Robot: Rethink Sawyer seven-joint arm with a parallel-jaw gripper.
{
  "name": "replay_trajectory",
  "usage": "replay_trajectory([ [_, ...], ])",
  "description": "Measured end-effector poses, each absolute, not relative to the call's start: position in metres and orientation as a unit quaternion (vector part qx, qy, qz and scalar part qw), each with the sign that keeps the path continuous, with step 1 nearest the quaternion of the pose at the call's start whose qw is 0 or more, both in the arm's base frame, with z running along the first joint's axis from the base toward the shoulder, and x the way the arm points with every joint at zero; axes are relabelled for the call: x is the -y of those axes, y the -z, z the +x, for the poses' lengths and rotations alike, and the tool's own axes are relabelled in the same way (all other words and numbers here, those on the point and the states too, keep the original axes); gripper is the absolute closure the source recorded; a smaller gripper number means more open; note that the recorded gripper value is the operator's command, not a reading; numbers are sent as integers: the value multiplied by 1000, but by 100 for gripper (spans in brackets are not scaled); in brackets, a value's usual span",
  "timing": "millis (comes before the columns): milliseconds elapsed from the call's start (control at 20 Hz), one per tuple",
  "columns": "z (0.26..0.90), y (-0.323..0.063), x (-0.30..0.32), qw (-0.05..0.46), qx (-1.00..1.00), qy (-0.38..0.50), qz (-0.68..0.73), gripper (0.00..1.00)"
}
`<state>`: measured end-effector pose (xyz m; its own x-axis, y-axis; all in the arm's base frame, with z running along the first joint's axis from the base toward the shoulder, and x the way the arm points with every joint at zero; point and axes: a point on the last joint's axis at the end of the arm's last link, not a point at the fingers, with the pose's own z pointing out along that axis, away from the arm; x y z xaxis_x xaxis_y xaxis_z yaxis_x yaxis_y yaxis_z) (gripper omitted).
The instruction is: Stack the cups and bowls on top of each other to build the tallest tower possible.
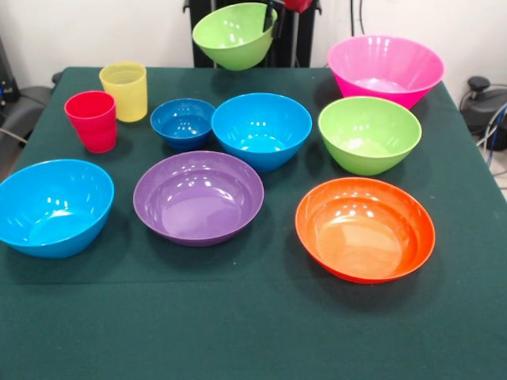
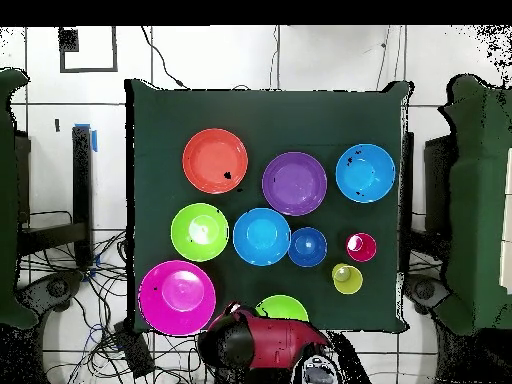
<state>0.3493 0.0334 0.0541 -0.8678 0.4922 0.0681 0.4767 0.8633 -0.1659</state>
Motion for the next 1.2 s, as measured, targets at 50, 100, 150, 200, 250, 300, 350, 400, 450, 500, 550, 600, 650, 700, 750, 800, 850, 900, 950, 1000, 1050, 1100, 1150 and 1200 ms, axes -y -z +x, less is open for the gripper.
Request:
replay_trajectory([
  [50, 350, -54, -33, 54, 964, -72, -251, 100],
  [100, 350, -54, -32, 54, 964, -73, -249, 100],
  [150, 351, -54, -31, 54, 964, -73, -249, 100],
  [200, 352, -55, -30, 55, 964, -74, -249, 100],
  [250, 352, -55, -29, 55, 964, -74, -249, 100],
  [300, 353, -55, -28, 56, 964, -75, -249, 100],
  [350, 354, -56, -27, 57, 964, -75, -250, 100],
  [400, 355, -56, -24, 60, 963, -76, -252, 100],
  [450, 355, -57, -22, 62, 962, -77, -253, 100],
  [500, 356, -58, -21, 63, 962, -77, -254, 100],
  [550, 357, -59, -18, 64, 962, -77, -255, 100],
  [600, 358, -59, -15, 65, 961, -78, -256, 100],
  [650, 359, -60, -12, 67, 961, -78, -256, 100],
  [700, 359, -60, -11, 67, 961, -78, -256, 100],
  [750, 359, -60, -9, 67, 961, -78, -256, 100],
  [800, 360, -59, -6, 66, 962, -77, -253, 100],
  [850, 362, -59, -3, 64, 963, -77, -251, 100],
  [900, 362, -59, -2, 64, 963, -76, -250, 100],
  [950, 363, -58, 0, 63, 964, -75, -249, 100],
  [1000, 364, -58, 1, 62, 964, -75, -248, 100],
  [1050, 365, -58, 3, 61, 964, -74, -247, 100],
  [1100, 367, -58, 5, 58, 965, -74, -244, 100],
  [1150, 368, -57, 6, 57, 965, -74, -244, 100],
  [1200, 369, -57, 7, 56, 966, -74, -243, 100],
])
